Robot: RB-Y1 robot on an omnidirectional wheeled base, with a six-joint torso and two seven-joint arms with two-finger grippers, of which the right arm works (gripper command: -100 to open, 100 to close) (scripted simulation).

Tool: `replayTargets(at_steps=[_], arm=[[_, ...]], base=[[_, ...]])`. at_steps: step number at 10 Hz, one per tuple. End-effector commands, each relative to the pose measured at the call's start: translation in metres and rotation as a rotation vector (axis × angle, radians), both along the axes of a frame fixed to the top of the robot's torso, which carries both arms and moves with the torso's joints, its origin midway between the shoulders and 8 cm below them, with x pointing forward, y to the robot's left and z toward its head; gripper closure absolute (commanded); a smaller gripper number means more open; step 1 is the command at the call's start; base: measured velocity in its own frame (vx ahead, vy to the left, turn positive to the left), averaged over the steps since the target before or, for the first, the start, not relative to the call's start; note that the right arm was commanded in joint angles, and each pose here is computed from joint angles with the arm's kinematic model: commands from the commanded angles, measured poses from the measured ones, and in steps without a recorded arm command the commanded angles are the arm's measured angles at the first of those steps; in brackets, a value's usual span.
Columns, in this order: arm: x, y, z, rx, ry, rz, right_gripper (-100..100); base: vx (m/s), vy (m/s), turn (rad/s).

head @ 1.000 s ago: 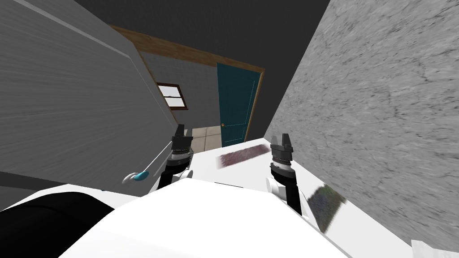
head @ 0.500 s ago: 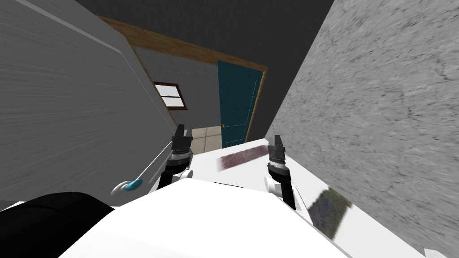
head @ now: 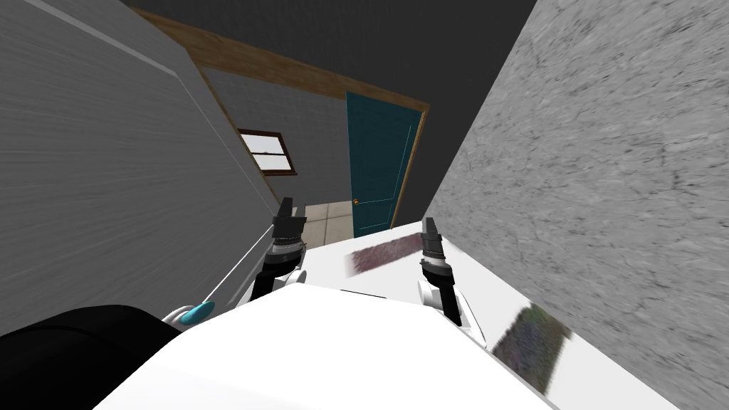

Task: Pull the door open

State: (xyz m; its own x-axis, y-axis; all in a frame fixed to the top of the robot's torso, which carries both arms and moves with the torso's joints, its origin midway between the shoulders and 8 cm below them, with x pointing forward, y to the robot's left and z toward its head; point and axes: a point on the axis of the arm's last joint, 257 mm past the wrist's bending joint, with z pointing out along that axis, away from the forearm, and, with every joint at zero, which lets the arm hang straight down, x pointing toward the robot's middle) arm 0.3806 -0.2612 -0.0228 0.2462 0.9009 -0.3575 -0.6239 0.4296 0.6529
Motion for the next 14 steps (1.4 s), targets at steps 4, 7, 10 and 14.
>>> replayTargets(at_steps=[4,7,10,14], arm=[[0.015,0.005,-0.033,-0.097,0.048,-0.038,-100],[0.025,0.009,-0.056,-0.163,0.079,-0.06,-100],[0.034,0.013,-0.079,-0.232,0.111,-0.079,-100],[0.044,0.019,-0.111,-0.328,0.151,-0.101,-100]], base=[[0.089,0.077,-0.008],[0.101,0.067,-0.008],[0.097,0.077,-0.008],[0.103,0.081,-0.008]])
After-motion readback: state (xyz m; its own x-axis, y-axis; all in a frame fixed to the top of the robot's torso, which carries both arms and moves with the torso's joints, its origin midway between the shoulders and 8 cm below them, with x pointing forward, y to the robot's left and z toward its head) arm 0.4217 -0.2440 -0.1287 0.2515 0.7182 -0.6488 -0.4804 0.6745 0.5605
